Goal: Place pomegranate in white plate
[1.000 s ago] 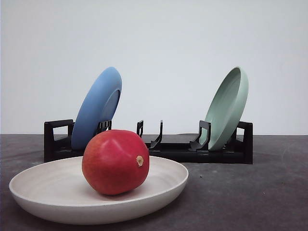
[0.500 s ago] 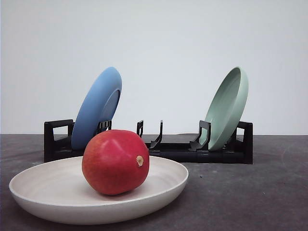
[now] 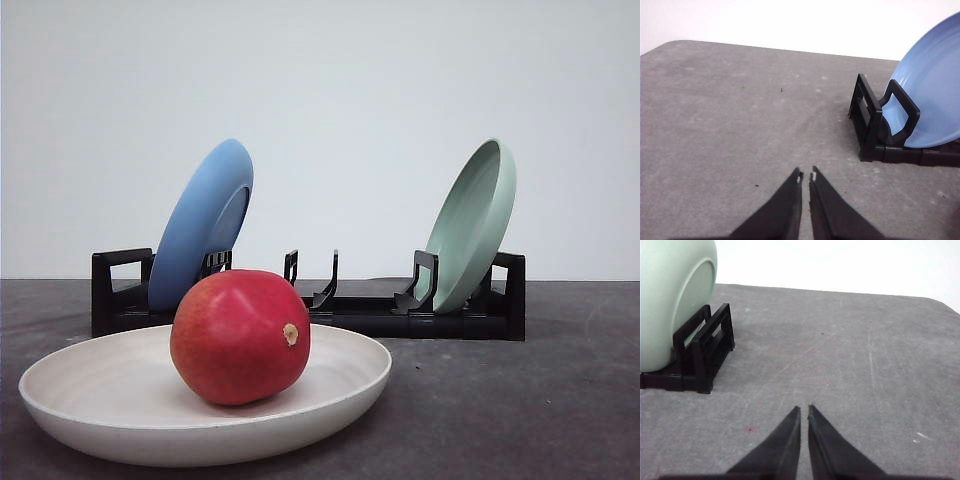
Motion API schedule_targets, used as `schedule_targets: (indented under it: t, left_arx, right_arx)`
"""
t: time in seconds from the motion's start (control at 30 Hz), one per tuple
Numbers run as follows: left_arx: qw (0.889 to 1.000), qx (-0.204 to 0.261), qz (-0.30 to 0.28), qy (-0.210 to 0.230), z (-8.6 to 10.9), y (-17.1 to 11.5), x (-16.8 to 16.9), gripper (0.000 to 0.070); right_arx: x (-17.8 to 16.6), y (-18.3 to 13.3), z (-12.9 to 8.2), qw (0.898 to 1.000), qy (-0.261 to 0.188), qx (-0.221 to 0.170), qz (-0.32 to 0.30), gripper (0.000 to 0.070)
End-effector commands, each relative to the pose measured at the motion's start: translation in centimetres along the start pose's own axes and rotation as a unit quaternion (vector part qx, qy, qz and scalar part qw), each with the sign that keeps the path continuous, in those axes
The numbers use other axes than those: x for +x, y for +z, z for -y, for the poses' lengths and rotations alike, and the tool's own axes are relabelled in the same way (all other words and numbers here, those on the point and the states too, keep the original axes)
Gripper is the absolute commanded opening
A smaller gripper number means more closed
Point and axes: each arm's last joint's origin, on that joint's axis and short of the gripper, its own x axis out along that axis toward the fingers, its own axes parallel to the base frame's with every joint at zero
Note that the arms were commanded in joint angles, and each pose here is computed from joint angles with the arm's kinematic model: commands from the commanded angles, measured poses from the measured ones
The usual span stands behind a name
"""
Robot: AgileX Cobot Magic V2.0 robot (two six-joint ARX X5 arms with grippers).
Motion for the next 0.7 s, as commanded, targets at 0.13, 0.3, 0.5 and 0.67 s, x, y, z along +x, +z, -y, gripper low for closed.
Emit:
schedule_targets:
  t: [0.13, 0.3, 0.5, 0.67]
  left_arx:
    - [1.0, -0.003, 0.003, 0.002, -0.03, -0.15, 0.09, 0.0004]
    - [1.0, -0.003, 0.004, 0.002, -0.03, -0.15, 0.09, 0.0004]
    - [1.0, -0.003, 0.004, 0.002, -0.03, -0.15, 0.09, 0.0004]
    - [1.0, -0.003, 0.004, 0.002, -0.03, -0.15, 0.09, 0.0004]
  right_arx:
    - [0.05, -0.06, 0.02, 1.0, -0.003, 0.005, 0.002, 0.0022]
    - [0.05, -0.06, 0.03, 1.0, -0.003, 0.005, 0.002, 0.0022]
    - [0.05, -0.06, 0.03, 1.0, -0.003, 0.005, 0.002, 0.0022]
    - [0.05, -0.06, 0.03, 1.0, -0.003, 0.005, 0.002, 0.0022]
